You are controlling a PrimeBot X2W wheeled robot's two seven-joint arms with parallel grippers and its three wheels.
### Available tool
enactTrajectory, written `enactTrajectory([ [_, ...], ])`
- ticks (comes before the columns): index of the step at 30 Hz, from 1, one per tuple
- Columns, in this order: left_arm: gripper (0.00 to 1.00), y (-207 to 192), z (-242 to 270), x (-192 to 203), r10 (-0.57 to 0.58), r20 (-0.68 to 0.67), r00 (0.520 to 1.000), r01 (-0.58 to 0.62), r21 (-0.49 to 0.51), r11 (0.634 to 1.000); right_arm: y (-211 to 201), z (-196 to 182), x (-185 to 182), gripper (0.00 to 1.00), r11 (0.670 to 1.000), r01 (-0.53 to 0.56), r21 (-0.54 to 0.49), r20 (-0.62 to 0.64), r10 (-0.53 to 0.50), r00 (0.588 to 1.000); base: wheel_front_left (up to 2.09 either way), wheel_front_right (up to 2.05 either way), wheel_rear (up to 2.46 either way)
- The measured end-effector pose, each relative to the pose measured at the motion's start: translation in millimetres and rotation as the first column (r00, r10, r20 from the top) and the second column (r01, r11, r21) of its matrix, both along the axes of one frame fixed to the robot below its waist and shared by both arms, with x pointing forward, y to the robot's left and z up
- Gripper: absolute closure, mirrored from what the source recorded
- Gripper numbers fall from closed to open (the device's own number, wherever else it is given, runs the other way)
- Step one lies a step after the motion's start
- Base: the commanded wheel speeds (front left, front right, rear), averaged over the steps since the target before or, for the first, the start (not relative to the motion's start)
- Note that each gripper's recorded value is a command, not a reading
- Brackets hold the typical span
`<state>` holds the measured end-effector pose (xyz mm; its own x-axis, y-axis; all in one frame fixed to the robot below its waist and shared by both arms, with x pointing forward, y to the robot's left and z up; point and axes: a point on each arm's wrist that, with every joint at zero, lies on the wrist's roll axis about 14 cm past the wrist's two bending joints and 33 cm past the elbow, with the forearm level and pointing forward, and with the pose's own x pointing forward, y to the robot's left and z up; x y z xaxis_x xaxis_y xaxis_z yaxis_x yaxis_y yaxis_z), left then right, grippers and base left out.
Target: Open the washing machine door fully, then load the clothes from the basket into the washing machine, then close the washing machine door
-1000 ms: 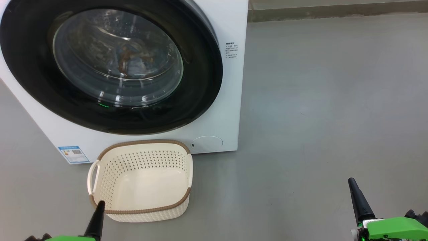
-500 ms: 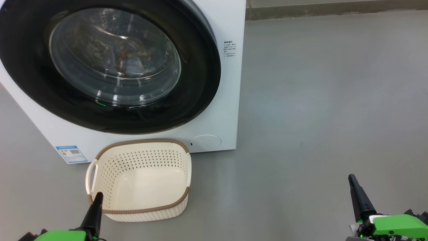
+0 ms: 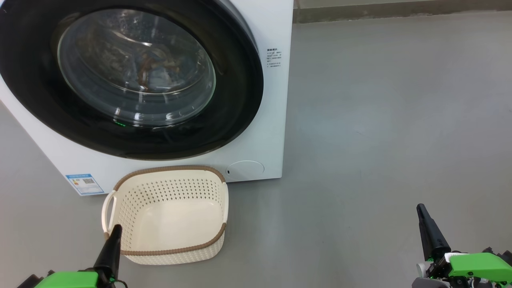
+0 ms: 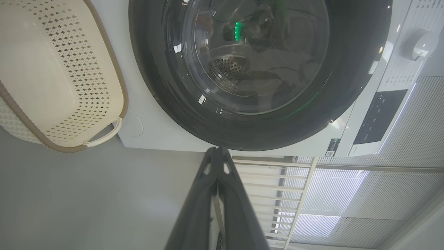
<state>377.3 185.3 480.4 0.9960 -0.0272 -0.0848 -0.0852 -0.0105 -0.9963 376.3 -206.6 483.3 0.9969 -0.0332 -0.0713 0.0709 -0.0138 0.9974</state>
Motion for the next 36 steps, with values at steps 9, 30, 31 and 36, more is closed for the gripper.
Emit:
enactTrajectory([
  [9,1.0,0.0,0.0,0.0,0.0,0.0,1.0,0.0,0.0,1.0,0.0,0.0,0.0,1.0,1.0,0.0,0.0,0.0,0.0,1.0,0.0,0.0,0.0],
  [30,1.0,0.1,0.0,0.0,0.0,0.0,1.0,0.0,0.0,1.0,0.0,0.0,0.0,1.0,1.0,0.0,0.0,0.0,0.0,1.0,0.0,0.0,0.0],
  [31,1.0,0.1,0.0,0.0,0.0,0.0,1.0,0.0,0.0,1.0,0.0,0.0,0.0,1.0,1.0,0.0,0.0,0.0,0.0,1.0,0.0,0.0,0.0],
  [36,1.0,0.1,0.0,0.0,0.0,0.0,1.0,0.0,0.0,1.0,0.0,0.0,0.0,1.0,1.0,0.0,0.0,0.0,0.0,1.0,0.0,0.0,0.0],
])
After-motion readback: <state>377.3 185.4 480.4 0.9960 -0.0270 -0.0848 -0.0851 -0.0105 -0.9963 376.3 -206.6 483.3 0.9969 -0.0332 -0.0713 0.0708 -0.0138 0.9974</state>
